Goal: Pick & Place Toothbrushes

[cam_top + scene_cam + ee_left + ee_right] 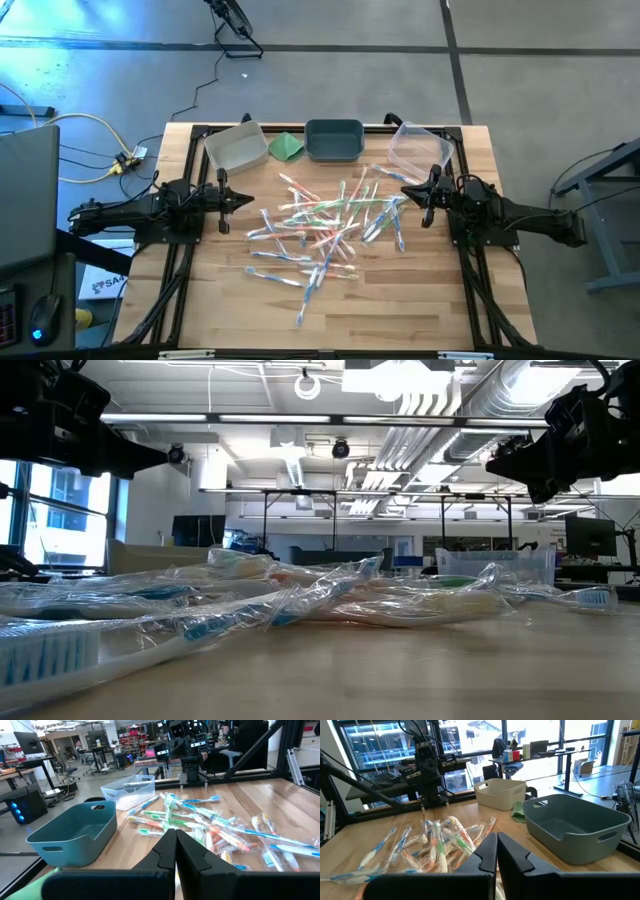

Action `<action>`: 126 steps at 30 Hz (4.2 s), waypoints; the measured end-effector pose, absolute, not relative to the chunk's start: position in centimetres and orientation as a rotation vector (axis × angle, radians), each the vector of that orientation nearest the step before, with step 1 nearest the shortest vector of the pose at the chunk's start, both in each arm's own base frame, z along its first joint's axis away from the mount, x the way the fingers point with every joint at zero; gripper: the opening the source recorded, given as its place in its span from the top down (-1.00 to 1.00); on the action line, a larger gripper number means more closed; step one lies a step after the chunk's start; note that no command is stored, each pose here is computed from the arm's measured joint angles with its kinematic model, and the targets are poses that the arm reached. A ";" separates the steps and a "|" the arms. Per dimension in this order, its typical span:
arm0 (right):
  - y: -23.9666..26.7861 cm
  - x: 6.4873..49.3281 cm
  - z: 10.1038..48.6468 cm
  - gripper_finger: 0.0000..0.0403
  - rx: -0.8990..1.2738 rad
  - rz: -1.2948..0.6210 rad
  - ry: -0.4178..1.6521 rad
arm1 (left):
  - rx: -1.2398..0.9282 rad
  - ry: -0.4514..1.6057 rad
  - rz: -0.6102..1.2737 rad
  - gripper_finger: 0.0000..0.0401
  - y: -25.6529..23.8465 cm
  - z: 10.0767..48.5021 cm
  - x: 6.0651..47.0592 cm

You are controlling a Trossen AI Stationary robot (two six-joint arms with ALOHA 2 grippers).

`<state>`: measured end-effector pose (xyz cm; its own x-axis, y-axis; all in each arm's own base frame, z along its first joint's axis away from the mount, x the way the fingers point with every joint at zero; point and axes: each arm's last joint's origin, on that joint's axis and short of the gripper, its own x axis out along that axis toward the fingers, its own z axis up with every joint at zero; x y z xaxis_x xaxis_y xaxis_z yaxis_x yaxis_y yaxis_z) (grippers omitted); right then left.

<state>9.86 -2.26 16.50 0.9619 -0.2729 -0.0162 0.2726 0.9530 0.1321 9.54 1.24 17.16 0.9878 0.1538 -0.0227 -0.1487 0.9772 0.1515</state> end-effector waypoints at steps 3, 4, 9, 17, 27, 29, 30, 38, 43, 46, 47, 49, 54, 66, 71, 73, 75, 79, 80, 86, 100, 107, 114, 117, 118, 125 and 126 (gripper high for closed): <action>-2.3 9.9 16.5 0.98 0.134 -0.277 -0.002 | 0.150 0.034 0.152 1.00 1.2 17.2 9.5; -2.3 9.9 16.5 0.98 0.134 -0.277 -0.002 | 0.150 0.035 0.152 1.00 1.2 17.1 9.5; -2.3 9.9 16.5 0.98 0.134 -0.281 -0.003 | 0.141 0.034 0.152 1.00 1.2 17.2 9.5; -2.3 9.9 16.5 0.98 0.134 -0.279 -0.003 | -0.079 0.017 0.155 1.00 1.2 17.1 9.5; -2.3 9.9 16.5 0.98 0.134 -0.278 -0.003 | -0.087 0.016 0.155 1.00 1.2 17.2 9.5; -2.3 9.9 16.5 0.98 0.134 -0.278 -0.003 | -0.085 0.017 0.155 1.00 1.2 17.1 9.5; -2.3 9.9 16.5 0.98 0.134 -0.278 -0.003 | -0.085 0.016 0.155 1.00 1.2 17.2 9.5; -2.3 9.9 16.5 0.98 0.133 -0.277 -0.002 | -0.135 0.011 0.154 1.00 1.2 17.2 9.5; -2.3 9.9 16.5 0.98 0.127 -0.278 -0.001 | -0.136 0.011 0.154 1.00 1.2 17.2 9.5; -2.3 9.9 16.5 0.98 0.127 -0.282 -0.002 | -0.137 0.011 0.153 1.00 1.2 17.2 9.5; -2.3 9.9 16.5 0.98 0.127 -0.282 -0.002 | -0.137 0.011 0.154 1.00 1.2 17.2 9.5; -2.3 9.9 16.5 0.98 0.127 -0.283 -0.002 | -0.136 -0.003 0.153 1.00 1.2 17.3 9.6; -2.3 9.9 16.5 0.98 0.127 -0.282 -0.002 | -0.132 -0.056 0.150 1.00 1.2 17.7 9.6; -2.3 9.9 16.5 0.98 0.127 -0.279 -0.002 | -0.187 -0.068 0.149 1.00 1.2 17.8 9.6; -2.2 9.9 16.5 0.98 0.128 -0.242 0.003 | -0.183 -0.039 0.151 1.00 1.2 17.5 9.6; -2.1 9.9 16.5 0.98 0.128 -0.229 0.003 | -0.182 -0.035 0.152 1.00 1.2 17.5 9.6; -2.1 9.9 16.6 0.98 0.126 -0.228 -0.011 | -0.182 -0.037 0.151 1.00 1.2 17.5 9.6; -2.1 9.9 16.7 0.98 0.125 -0.227 -0.022 | -0.188 -0.033 0.152 1.00 1.2 17.5 9.6; -2.1 9.9 16.7 0.98 0.125 -0.227 -0.022 | -0.188 -0.033 0.152 1.00 1.2 17.5 9.6; -2.1 9.9 16.8 0.98 0.124 -0.227 -0.032 | -0.191 -0.034 0.152 1.00 1.2 17.5 9.6; -1.9 9.3 20.5 0.98 0.034 -0.202 -0.132 | -0.188 -0.034 0.153 1.00 1.2 17.5 9.6; -2.3 10.3 21.0 0.98 0.046 -0.249 -0.018 | -0.188 -0.035 0.152 1.00 1.2 17.5 9.6; -2.7 12.1 21.1 0.98 0.063 -0.269 0.120 | -0.187 -0.035 0.152 1.00 1.2 17.6 9.5; -2.9 12.9 21.6 0.98 0.065 -0.287 0.153 | -0.187 -0.035 0.152 1.00 1.2 17.6 9.5; -3.0 13.2 21.8 0.98 0.065 -0.288 0.165 | -0.187 -0.036 0.152 1.00 1.2 17.6 9.5; -3.3 14.9 23.0 0.98 0.070 -0.284 0.235 | -0.187 -0.036 0.152 1.00 1.2 17.6 9.5; -3.3 15.1 23.0 0.98 0.072 -0.285 0.259 | -0.187 -0.036 0.152 1.00 1.2 17.6 9.5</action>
<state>15.06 -3.35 23.05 0.9268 -0.2682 -0.2628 0.2867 0.9574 0.0340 9.54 1.23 17.57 0.9879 0.1539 0.0212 -0.1472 0.9710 -0.1883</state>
